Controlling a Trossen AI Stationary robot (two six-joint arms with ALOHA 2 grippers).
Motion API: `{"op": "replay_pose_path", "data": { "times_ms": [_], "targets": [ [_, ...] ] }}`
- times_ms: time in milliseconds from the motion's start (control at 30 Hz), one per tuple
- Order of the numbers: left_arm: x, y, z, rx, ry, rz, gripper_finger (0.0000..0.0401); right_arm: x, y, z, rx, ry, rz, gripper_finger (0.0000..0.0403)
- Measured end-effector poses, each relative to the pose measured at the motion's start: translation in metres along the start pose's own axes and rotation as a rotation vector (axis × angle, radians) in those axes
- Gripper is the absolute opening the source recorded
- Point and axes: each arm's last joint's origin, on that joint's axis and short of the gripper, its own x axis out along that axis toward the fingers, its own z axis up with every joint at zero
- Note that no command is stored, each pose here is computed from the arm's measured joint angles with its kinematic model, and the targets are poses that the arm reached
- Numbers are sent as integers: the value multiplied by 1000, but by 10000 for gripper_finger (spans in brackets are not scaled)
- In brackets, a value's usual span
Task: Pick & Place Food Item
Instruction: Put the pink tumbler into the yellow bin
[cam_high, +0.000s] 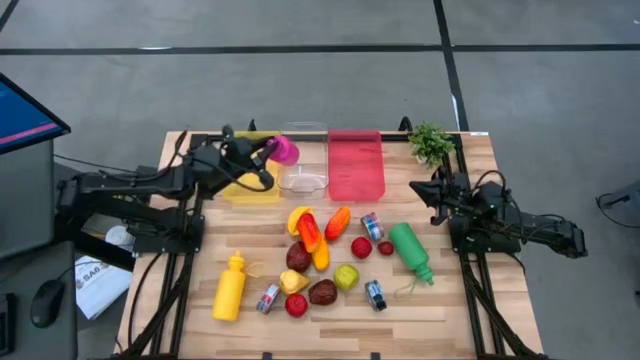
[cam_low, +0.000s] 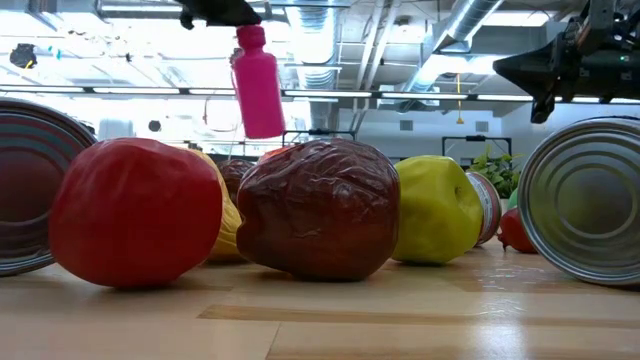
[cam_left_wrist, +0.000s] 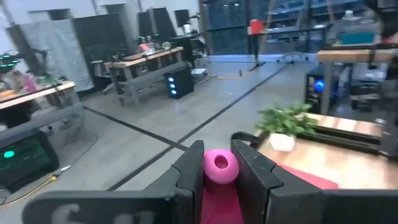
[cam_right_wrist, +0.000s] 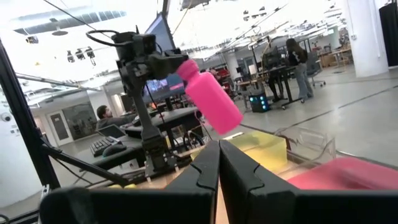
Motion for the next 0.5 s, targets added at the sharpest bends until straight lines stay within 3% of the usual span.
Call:
{"op": "replay_pose_path", "data": {
  "times_ms": [167,367,500],
  "targets": [
    [20,11,-3,-24,-18,85,55,0,-1,2,2,-33,-48,6],
    [34,30,-6,-28,-36,35,54,0,-3,4,4,-66,-113,6],
    [39,44,-8,-29,-28,92,54,0,-3,5,4,-73,-138,6]
  ]
}}
